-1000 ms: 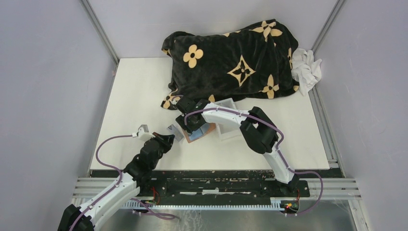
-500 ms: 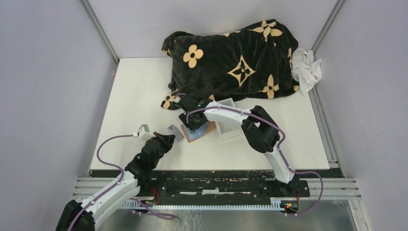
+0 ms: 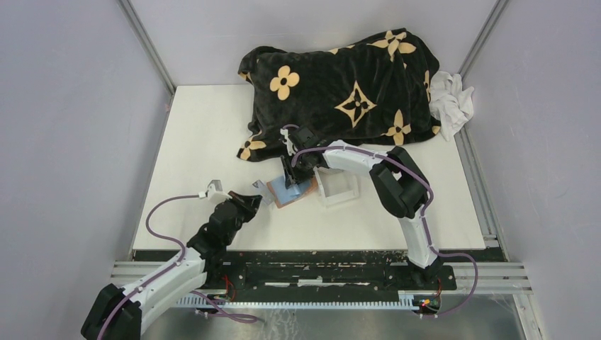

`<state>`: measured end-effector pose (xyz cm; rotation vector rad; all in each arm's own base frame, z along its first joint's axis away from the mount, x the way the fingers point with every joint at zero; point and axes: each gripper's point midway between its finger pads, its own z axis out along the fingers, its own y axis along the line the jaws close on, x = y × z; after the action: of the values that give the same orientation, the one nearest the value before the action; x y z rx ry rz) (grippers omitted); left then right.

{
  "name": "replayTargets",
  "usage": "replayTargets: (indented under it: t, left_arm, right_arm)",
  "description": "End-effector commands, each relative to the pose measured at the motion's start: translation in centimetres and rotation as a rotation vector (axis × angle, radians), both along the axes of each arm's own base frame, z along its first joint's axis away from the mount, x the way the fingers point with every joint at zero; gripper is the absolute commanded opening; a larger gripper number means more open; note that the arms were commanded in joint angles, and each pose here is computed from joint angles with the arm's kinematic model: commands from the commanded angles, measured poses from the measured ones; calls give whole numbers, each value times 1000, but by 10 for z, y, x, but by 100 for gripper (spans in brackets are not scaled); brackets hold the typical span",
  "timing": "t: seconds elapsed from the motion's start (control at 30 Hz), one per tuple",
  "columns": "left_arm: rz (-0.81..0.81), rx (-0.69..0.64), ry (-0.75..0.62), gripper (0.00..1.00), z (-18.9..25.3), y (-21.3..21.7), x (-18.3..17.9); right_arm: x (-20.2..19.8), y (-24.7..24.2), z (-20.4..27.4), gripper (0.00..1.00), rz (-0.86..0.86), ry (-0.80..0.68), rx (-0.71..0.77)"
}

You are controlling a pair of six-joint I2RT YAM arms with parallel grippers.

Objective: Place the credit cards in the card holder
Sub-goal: Turn over the card slot in the card holder.

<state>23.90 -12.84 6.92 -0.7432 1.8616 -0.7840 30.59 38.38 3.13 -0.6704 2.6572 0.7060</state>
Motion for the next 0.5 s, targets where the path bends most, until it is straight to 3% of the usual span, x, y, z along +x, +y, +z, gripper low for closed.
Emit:
replayTargets:
  t: [0.0,0.47]
  left_arm:
    - [-11,-68,-105,3,39,-9,12]
    - [8,-58,-106,3,34,-1,6]
  right_arm:
    - [-7,32,46,42,32,16,204]
    - [-21,61,57,36,1,159,429]
